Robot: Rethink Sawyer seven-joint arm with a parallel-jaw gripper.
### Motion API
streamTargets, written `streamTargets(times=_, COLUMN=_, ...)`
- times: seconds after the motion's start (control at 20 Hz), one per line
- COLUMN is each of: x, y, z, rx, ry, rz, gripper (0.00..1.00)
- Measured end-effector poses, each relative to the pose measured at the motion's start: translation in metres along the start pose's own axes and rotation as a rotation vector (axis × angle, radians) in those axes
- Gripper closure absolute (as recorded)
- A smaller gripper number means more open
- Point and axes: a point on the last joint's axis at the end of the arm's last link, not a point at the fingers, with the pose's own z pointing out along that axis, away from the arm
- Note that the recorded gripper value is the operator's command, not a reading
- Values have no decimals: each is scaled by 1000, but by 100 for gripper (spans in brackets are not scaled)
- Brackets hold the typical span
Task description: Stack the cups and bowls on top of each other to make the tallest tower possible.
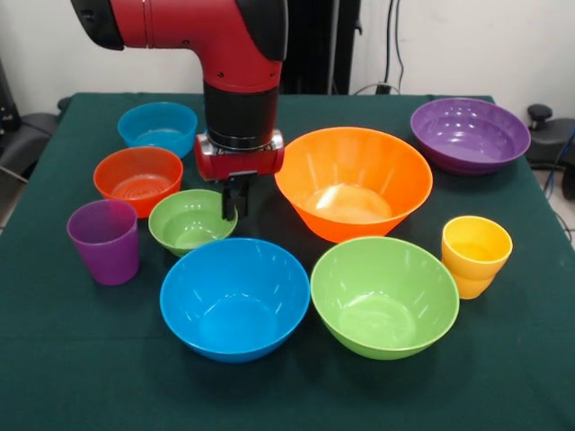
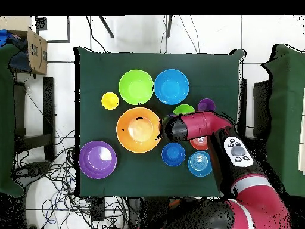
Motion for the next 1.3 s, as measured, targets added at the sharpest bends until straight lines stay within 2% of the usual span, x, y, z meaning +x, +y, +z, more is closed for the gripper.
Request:
streamTargets(times=0.35, x=-5, y=-6, z=-13, rx=22, ry=-15, rz=-3, gripper=100)
streamTargets(times=0.85, x=-18, y=-19, z=-70, rx=82, ry=-57, rz=-8, gripper=100)
streamTargets(times=1.3, x=-17, y=-17, z=-107, rx=105, ry=-69, rz=-4, gripper=100)
